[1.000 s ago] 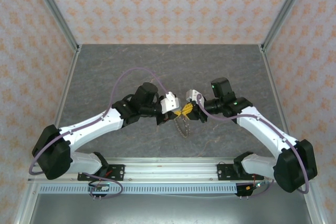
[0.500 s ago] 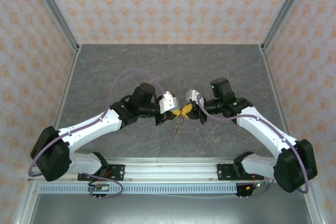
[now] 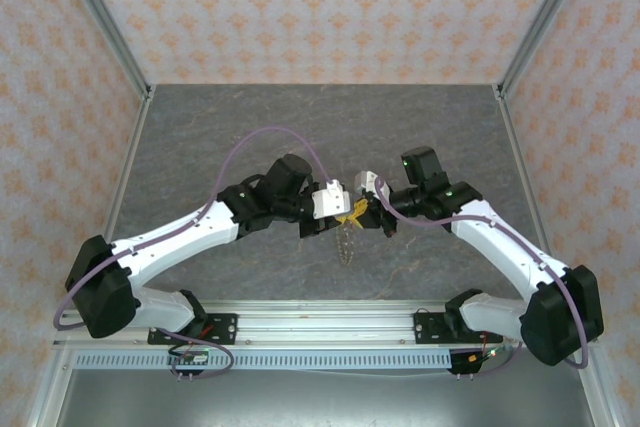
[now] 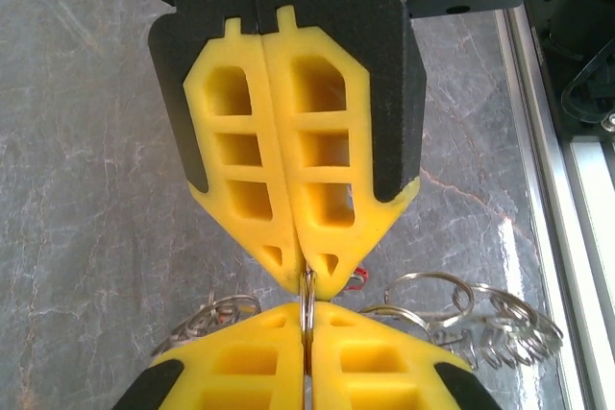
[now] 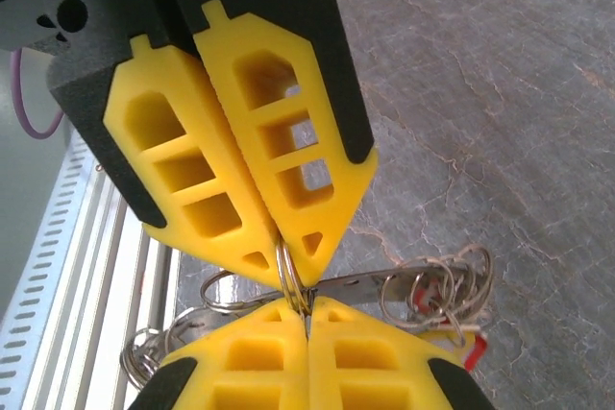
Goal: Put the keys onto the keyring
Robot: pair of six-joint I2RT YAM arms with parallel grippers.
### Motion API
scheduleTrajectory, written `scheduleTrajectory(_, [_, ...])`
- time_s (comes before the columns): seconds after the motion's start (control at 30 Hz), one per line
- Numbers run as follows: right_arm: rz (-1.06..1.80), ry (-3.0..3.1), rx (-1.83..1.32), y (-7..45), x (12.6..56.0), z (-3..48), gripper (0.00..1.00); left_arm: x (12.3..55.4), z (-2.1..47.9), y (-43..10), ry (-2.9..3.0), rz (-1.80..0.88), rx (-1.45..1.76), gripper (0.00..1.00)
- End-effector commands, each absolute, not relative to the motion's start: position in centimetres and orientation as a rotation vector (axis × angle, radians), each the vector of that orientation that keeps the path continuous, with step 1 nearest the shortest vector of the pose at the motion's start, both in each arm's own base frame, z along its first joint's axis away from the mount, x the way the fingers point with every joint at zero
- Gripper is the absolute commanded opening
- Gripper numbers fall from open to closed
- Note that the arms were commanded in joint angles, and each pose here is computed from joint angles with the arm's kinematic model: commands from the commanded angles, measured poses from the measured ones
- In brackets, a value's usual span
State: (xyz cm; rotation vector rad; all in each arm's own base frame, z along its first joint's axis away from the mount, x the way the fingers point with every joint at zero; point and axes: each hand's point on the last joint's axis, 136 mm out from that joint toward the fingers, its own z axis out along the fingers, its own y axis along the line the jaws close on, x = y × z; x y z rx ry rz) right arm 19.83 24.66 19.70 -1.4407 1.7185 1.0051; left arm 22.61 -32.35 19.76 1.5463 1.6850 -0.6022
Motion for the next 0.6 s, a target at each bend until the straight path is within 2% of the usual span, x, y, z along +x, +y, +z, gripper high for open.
scheduleTrajectory(0.0, [0.985, 1.614, -1.458, 25.1, 20.3, 22.4, 0.0, 22.8, 18.9, -31.8, 1.721, -0.528, 1.6, 0.05])
scheduleTrajectory(0.1, [0.959, 1.629, -1.465, 24.8, 20.2, 22.2, 0.0, 23.0, 18.6, -31.5, 1.738, -0.501, 1.594, 0.0])
scheduleTrajectory(0.27, [0.905, 1.666, -1.47, 24.2, 20.3, 21.4, 0.0, 23.1, 18.2, -31.3, 1.765, -0.497, 1.576, 0.0])
scheduleTrajectory(0.47, [0.922, 1.671, -1.459, 24.2, 20.2, 20.7, 0.0, 22.6, 20.0, -32.8, 1.681, -0.662, 1.485, 0.0])
scheduleTrajectory(0.57, [0.969, 1.65, -1.431, 24.6, 20.1, 20.7, 0.04, 22.5, 21.0, -33.2, 1.628, -0.754, 1.429, 0.0])
